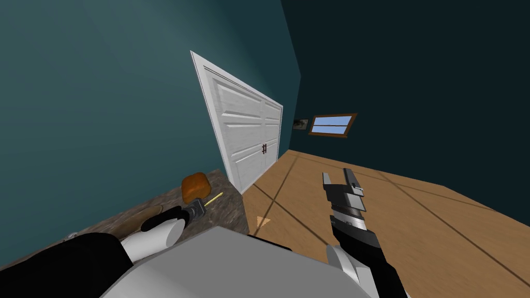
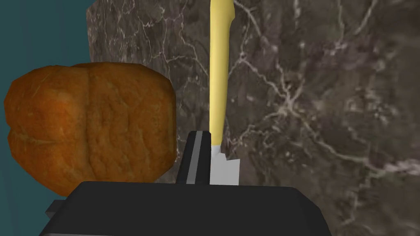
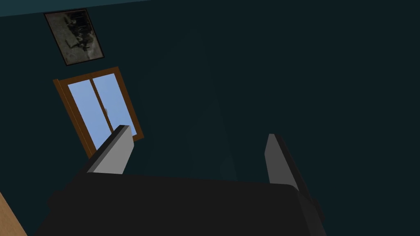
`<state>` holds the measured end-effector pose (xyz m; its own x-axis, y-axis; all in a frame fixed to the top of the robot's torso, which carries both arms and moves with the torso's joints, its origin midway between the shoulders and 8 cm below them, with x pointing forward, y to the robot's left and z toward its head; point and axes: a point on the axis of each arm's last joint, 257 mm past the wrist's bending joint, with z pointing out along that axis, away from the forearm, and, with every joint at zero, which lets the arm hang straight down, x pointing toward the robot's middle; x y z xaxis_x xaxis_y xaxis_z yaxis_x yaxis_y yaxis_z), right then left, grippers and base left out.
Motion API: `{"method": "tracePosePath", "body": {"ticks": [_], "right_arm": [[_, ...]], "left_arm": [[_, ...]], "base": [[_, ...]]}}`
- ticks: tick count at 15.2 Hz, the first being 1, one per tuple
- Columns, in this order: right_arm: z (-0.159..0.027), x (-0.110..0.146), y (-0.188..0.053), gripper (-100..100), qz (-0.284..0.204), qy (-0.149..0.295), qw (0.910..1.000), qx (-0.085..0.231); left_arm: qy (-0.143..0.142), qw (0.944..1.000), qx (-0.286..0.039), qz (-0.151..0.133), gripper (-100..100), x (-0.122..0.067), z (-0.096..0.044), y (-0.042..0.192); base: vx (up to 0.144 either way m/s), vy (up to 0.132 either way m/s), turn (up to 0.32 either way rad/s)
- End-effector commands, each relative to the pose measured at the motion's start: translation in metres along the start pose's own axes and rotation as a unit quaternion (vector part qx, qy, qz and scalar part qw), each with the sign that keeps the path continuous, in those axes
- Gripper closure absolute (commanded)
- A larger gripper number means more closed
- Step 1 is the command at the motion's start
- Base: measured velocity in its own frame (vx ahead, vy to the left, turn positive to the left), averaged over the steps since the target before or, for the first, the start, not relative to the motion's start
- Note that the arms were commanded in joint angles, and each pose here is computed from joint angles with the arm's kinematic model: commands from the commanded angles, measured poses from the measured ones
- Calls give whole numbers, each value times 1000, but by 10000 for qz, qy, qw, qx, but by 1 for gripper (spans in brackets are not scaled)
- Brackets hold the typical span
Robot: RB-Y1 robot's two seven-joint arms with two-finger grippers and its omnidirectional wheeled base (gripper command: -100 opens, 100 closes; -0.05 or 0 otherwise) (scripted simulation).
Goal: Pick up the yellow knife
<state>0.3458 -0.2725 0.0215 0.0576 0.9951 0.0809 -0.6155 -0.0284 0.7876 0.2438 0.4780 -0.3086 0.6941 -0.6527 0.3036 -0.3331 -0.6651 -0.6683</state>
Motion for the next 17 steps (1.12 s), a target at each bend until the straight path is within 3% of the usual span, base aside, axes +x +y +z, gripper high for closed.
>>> {"method": "tracePosePath", "body": {"ticks": [1,3,4,14,17], "right_arm": [[0,0,0,0,0,0,10000,0],[0,0,0,0,0,0,10000,0],[0,0,0,0,0,0,10000,0],[0,0,0,0,0,0,10000,0],[0,0,0,0,0,0,10000,0]], "left_arm": [[-5,10000,-12,-1,100,1,-7,-1],[-1,10000,-3,2,100,1,-6,-2],[-91,9999,-40,-31,-100,-6,-9,-7],[-546,9969,-502,-253,-100,-48,-20,-1],[-772,9936,-743,-343,-100,-68,-28,3]], "base": [[-36,-23,10],[-31,-24,5],[27,-18,-72],[89,-33,-78],[73,-24,-67]]}}
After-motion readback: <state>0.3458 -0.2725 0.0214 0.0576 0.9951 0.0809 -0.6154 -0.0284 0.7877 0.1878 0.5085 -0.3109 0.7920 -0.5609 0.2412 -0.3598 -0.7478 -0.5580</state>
